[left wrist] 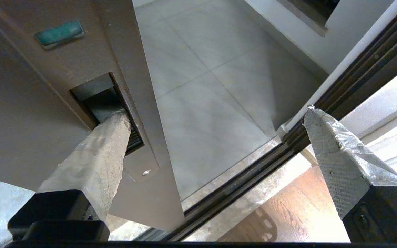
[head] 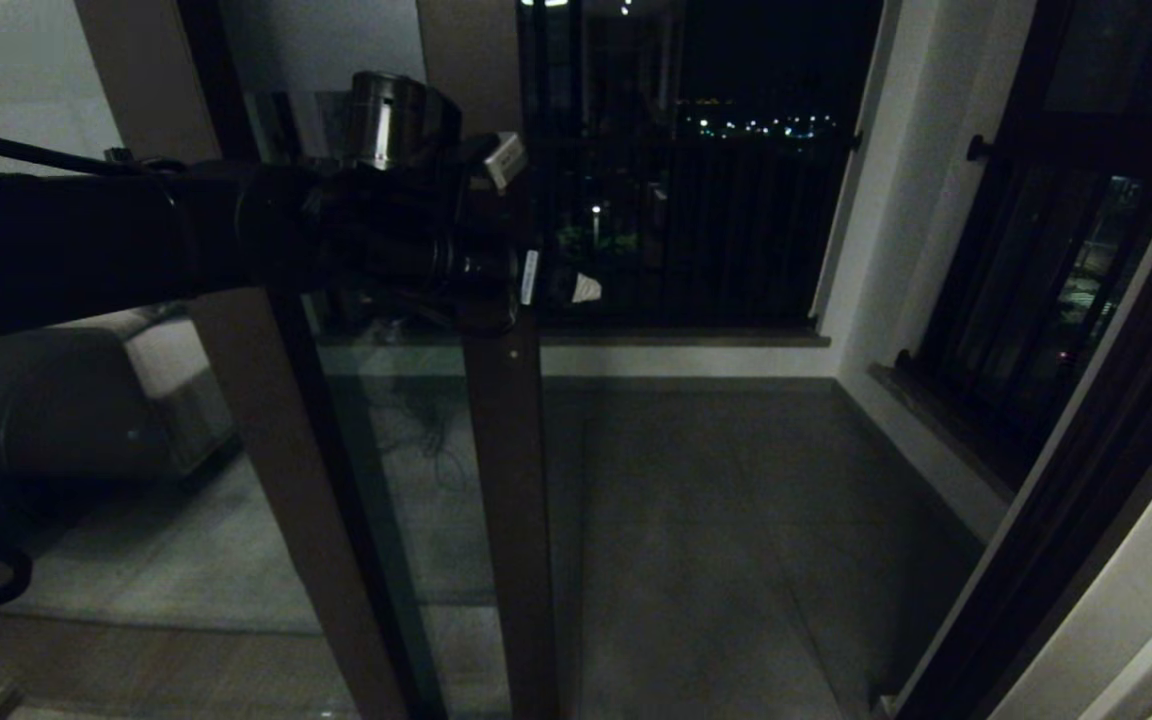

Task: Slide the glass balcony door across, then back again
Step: Close the slid door

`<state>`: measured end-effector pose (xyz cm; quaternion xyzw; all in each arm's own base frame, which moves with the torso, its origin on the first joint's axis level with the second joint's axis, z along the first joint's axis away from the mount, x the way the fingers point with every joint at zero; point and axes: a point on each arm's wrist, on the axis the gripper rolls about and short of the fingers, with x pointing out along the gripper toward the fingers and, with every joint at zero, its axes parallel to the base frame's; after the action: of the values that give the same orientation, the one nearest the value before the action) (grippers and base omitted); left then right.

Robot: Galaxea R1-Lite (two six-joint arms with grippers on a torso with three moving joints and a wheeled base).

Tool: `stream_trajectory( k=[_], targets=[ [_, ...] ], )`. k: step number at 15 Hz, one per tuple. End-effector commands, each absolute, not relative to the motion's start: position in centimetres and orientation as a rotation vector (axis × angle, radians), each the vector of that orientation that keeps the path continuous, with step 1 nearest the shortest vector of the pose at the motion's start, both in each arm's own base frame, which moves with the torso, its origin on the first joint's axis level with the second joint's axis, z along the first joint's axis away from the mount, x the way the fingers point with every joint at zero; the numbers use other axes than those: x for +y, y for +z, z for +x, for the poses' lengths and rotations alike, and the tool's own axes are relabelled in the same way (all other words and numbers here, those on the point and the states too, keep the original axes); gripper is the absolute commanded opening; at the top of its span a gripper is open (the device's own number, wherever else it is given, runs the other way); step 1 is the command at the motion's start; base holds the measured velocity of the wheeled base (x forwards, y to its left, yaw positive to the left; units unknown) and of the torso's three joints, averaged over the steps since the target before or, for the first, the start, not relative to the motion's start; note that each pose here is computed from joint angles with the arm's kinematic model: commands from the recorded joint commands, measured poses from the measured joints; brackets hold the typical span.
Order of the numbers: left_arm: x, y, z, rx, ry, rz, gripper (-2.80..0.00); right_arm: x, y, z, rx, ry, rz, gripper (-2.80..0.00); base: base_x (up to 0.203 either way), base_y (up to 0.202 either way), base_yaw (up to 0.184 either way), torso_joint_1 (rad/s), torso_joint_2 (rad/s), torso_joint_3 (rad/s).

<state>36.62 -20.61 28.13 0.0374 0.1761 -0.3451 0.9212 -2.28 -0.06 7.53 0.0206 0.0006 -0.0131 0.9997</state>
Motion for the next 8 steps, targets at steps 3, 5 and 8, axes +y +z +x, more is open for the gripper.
stream_trajectory(
  k=[3, 5, 8],
  targets=[
    [-21.4, 27.54, 36.78, 0.371, -0.73, 0.082, 0.0, -0.06, 7.53, -2.28, 0.001, -0.026, 0.041, -2.8, 0.0, 0.0, 0.0, 0.0, 0.0, 0.0],
    [-21.4, 27.51, 36.78, 0.372, -0.731, 0.081, 0.0, -0.06, 7.53, -2.29, -0.001, -0.026, 0.041, -2.8, 0.0, 0.0, 0.0, 0.0, 0.0, 0.0],
    [-21.7, 27.43, 36.66, 0.373, -0.735, 0.084, 0.0, -0.06, 7.53, -2.28, 0.001, -0.028, 0.041, -2.8, 0.0, 0.0, 0.0, 0.0, 0.0, 0.0]
  ],
)
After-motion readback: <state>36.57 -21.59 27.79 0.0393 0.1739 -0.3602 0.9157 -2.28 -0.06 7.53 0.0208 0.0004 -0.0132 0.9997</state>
